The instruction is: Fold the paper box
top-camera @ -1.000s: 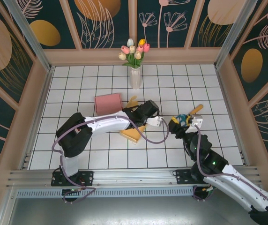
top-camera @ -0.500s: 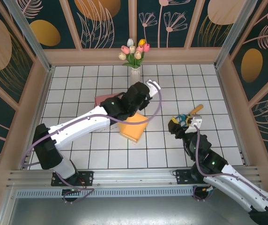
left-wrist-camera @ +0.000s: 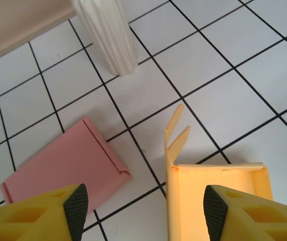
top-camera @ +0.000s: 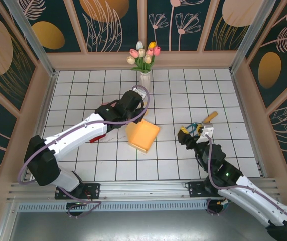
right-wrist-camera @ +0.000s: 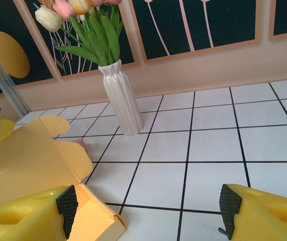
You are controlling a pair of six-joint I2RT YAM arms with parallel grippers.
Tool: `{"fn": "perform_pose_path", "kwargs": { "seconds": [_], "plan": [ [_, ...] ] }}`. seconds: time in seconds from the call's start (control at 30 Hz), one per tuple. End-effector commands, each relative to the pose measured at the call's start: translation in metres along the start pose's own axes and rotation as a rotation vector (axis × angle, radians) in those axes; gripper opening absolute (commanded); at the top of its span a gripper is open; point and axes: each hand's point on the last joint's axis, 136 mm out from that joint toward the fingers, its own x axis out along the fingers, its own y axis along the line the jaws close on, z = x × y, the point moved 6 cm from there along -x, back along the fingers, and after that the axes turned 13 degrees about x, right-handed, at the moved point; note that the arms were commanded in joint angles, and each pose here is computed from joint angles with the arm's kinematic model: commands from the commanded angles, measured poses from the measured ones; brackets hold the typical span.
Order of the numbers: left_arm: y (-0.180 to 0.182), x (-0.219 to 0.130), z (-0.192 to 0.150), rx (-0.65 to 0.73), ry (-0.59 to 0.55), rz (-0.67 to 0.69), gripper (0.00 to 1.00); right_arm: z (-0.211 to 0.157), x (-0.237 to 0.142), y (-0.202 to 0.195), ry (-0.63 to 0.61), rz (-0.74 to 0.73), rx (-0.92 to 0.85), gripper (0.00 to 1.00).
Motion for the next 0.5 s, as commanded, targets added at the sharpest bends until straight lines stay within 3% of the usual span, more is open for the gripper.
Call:
{"fn": "perform_pose_path", "kwargs": {
  "seconds": [0.0, 0.47],
  "plan": [
    [-0.006, 0.016, -0.009, -0.020, 0.071, -0.040, 0.60, 0.001, 0.001, 0.002, -0.013, 0.024, -0.001, 0.77],
    [-0.017, 0.036, -0.023, 0.036, 0.213, -0.082, 0.39, 0.000, 0.002, 0.004, -0.004, 0.031, -0.002, 0.77]
  ]
}}
